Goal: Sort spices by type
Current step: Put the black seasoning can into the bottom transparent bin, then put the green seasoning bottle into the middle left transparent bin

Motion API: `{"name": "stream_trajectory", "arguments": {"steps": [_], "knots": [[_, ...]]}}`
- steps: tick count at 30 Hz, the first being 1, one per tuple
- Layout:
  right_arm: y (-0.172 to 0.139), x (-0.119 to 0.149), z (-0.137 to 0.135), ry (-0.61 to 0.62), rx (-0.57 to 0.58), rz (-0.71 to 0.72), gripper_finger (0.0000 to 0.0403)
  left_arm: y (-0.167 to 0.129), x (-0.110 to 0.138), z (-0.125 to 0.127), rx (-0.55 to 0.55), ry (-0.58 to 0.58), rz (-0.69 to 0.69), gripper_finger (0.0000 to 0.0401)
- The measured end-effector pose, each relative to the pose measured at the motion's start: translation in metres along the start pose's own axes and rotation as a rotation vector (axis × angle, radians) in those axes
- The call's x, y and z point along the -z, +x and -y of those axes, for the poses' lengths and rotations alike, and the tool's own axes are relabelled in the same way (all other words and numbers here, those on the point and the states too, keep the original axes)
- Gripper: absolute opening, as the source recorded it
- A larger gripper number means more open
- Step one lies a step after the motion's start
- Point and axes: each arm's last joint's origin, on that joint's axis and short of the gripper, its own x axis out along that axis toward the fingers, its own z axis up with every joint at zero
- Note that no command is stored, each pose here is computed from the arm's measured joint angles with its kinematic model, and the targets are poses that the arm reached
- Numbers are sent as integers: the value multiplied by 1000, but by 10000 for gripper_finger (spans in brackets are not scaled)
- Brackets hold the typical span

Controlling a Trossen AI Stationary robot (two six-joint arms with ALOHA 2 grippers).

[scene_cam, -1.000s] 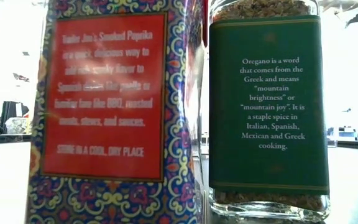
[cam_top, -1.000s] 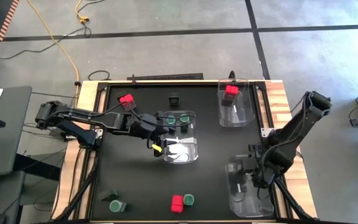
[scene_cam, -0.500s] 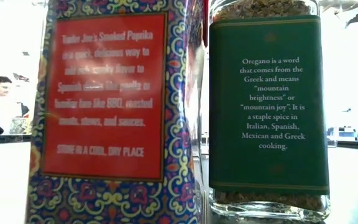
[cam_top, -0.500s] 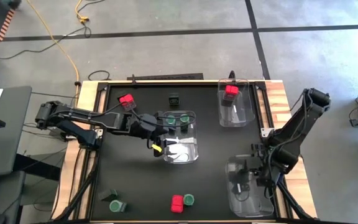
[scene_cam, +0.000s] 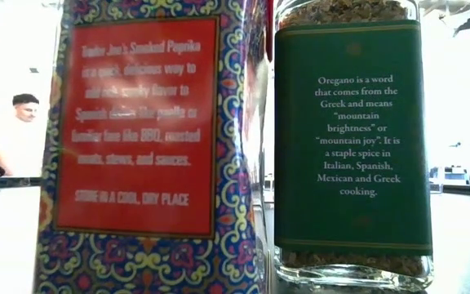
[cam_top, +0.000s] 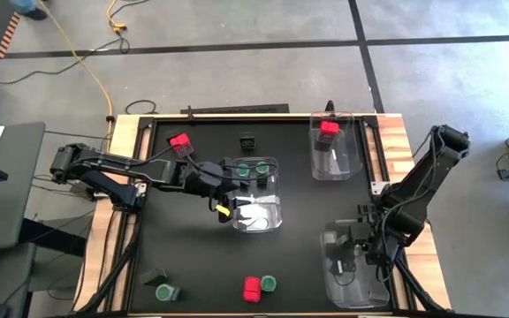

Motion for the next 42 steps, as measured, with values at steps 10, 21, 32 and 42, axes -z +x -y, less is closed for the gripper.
{"name": "stream_trajectory", "arguments": {"steps": [10, 21, 32, 42], "knots": [[0, 0, 0, 1, -2, -8, 188, 0, 0, 0, 0, 0, 0, 249], [0, 0, 0, -28, -2, -9, 191, 0, 0, 0, 0, 0, 0, 249], [0, 0, 0, -30, -7, -5, 256, 0, 0, 0, 0, 0, 0, 249], [-24, -7, 0, -38, 22, -27, 265, 0, 0, 0, 0, 0, 0, 249]]}}
